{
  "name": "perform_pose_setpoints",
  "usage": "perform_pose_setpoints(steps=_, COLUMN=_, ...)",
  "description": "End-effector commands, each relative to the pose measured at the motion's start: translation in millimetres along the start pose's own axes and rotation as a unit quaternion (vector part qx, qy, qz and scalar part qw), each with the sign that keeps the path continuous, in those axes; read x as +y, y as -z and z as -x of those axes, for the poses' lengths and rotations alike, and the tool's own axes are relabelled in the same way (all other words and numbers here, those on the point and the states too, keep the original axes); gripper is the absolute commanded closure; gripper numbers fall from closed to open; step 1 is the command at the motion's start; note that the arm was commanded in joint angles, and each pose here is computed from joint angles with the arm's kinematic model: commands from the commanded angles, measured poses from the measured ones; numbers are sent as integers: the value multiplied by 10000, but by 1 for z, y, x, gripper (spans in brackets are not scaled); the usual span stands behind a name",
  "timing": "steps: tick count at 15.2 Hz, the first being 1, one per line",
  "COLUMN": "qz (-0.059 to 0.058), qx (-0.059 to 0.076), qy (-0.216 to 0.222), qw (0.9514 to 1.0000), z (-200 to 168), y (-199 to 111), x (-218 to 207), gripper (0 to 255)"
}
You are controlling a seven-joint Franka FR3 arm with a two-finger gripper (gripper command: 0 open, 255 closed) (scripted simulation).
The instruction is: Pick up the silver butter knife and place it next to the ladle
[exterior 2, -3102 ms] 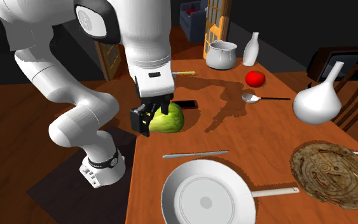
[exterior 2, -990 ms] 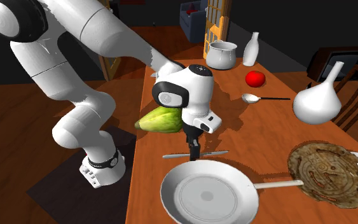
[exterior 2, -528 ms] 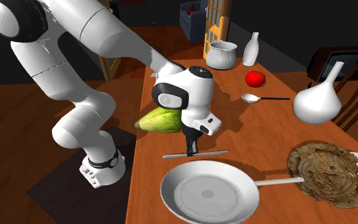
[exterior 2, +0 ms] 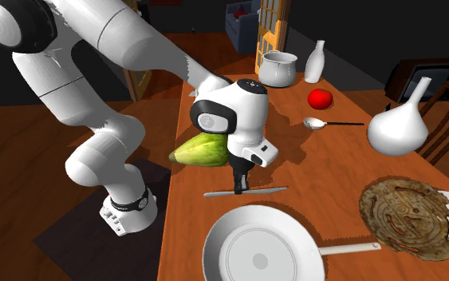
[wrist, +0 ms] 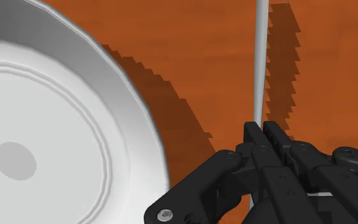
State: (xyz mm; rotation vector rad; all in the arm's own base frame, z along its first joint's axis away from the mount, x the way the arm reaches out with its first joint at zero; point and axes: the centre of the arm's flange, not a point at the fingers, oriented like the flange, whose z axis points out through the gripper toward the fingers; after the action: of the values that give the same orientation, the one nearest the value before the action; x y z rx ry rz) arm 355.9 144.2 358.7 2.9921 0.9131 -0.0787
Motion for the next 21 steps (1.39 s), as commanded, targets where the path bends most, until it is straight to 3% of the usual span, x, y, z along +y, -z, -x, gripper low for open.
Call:
perform_pose_setpoints(steps=1, qz=-1, qx=-2, qy=0, qw=10000, z=1, y=10, x=-1, gripper=255)
perform_pose_setpoints(steps=21, qz=-1, qx=-2, qy=0, qw=10000, z=-4, y=110, x=-10, gripper=255)
